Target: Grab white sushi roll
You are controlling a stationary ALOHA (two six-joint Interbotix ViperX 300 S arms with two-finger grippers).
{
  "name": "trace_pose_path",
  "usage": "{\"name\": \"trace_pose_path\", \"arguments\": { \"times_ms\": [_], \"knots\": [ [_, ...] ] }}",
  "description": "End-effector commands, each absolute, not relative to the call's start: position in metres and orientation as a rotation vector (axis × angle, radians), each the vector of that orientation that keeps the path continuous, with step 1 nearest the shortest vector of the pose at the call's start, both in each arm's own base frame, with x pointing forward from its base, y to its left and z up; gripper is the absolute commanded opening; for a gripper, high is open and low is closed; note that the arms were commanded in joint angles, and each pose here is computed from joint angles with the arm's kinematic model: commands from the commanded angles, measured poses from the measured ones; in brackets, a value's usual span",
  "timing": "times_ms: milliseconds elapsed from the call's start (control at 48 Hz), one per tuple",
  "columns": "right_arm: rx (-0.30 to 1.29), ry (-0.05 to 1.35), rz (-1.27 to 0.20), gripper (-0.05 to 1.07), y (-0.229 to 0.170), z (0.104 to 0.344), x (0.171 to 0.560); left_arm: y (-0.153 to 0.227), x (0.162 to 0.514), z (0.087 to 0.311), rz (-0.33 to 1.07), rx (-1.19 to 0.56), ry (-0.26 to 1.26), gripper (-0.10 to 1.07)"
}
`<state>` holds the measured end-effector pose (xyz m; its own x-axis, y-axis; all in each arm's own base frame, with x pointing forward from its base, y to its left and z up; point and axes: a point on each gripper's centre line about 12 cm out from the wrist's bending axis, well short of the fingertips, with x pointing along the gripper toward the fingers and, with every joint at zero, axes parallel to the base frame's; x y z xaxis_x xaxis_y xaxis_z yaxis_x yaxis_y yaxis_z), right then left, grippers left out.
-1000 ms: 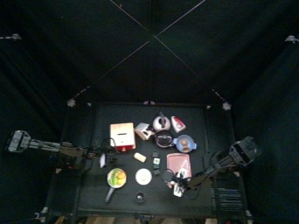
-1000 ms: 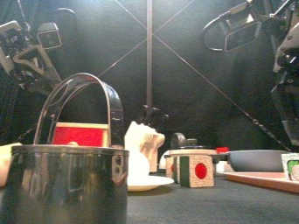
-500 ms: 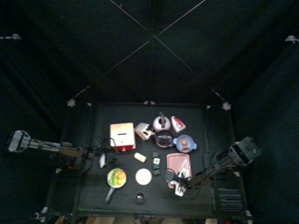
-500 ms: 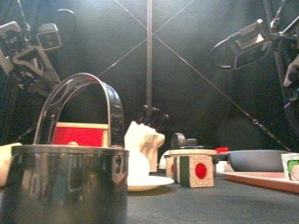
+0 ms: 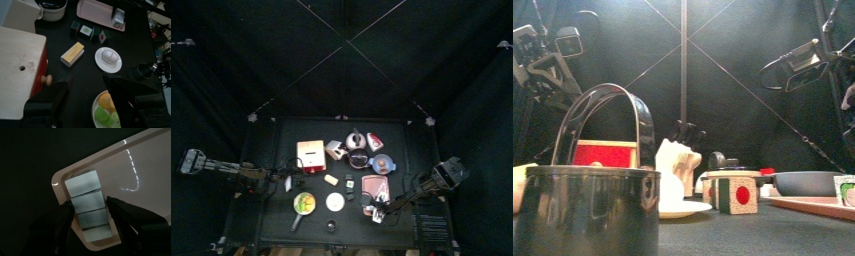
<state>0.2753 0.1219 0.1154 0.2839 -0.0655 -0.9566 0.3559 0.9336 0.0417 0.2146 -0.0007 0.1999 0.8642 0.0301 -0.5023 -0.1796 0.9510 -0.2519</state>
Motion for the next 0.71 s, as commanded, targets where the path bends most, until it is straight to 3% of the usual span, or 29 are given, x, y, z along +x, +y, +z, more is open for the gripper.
{"name": "trace_pose_path", "arguments": {
  "times_ms": [0, 188, 354, 688],
  "knots": [
    [0.284, 1.236, -0.277, 0.75, 0.123, 0.122, 0.278, -0.001, 0.217, 0.204, 0.109, -0.298, 0.506, 0.88],
    [0.296, 1.218, -0.271, 0.62, 0.124, 0.129, 0.281, 0.0, 0.217, 0.204, 0.111, -0.3, 0.506, 0.88],
    [0.303, 1.191, -0.27, 0.62, 0.124, 0.146, 0.285, -0.001, 0.217, 0.204, 0.11, -0.306, 0.506, 0.88],
    [0.347, 1.169, -0.301, 0.62, 0.121, 0.158, 0.286, -0.001, 0.217, 0.204, 0.11, -0.306, 0.506, 0.88]
  ]
}}
